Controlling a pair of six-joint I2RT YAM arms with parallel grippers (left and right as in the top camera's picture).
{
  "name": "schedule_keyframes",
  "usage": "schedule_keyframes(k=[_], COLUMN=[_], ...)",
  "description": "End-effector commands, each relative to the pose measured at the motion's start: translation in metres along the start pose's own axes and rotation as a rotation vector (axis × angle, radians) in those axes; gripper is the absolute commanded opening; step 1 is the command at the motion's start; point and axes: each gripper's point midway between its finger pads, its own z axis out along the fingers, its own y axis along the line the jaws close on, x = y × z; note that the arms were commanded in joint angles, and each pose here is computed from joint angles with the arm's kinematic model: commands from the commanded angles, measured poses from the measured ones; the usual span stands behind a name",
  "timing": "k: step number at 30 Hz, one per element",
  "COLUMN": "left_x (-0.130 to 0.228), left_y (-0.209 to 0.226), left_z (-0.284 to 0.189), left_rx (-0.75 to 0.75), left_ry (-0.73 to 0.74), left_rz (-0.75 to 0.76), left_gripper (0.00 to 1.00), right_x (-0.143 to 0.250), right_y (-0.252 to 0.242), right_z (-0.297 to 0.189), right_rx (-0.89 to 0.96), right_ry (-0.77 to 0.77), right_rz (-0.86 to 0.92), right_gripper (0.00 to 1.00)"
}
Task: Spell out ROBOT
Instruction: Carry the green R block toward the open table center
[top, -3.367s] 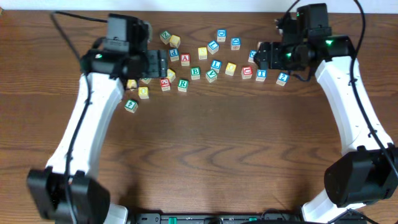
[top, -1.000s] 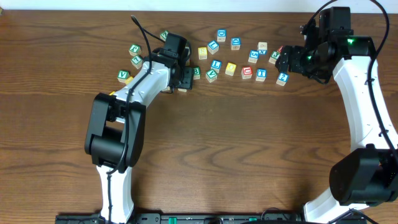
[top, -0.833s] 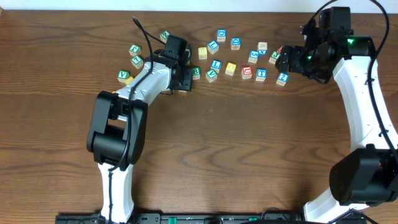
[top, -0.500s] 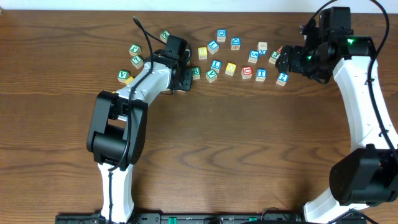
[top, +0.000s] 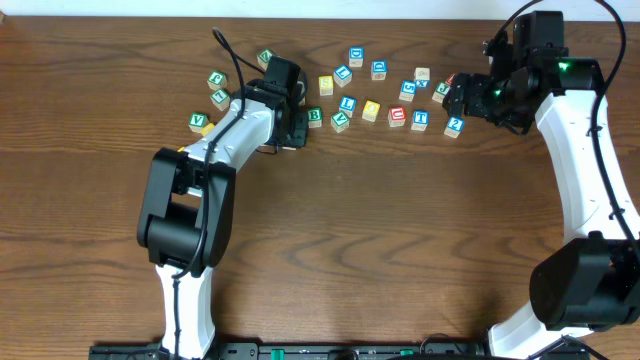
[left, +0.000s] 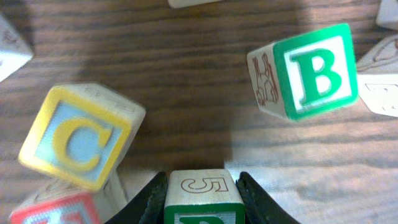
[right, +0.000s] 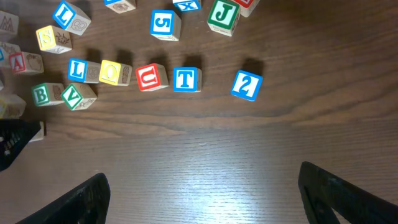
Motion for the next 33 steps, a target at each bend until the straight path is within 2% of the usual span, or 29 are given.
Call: schedule_keyframes(k=[1, 7, 8, 15, 19, 27, 33], left_x=[-0.012, 0.02, 0.027, 0.062, 0.067, 0.062, 0.063], left_y=[-0.004, -0.02, -0.023, -0.053, -0.06, -0.044, -0.039], left_z=[-0.032, -0.041, -0.041, -0.043, -0.037, -0.024, -0.011], left_rx=[0.001, 0.034, 0.033, 0.019, -0.028, -0.147, -0.157], left_ry=[-0.053, 0.069, 0.098, 0.202, 0.181, 0.098, 0.061], left_rz=[-0.08, -0.174, -0.179, -0.107, -0.059, -0.06, -0.064], left_gripper=[0.33, 0.32, 0.3, 0.29, 0.3, 0.3, 0.3], right_x=[-0.004, -0.004, -0.004, -0.004, -0.004, -0.004, -0.005], right_y=[-0.001, -0.001, -0.001, -0.001, -0.001, -0.001, -0.001], right_z=[-0.001, -0.001, 0.0, 0.0, 0.0, 0.0, 0.0], right_rx=[0.004, 0.004, 0.004, 0.004, 0.004, 0.004, 0.004], right_ry=[-0.007, -0.008, -0.008, -0.008, -0.008, -0.008, -0.011], right_rz=[0.012, 0.011, 0.012, 0.011, 0.012, 0.011, 0.011], right_gripper=[0.92, 0.92, 0.92, 0.93, 0.93, 0.93, 0.94])
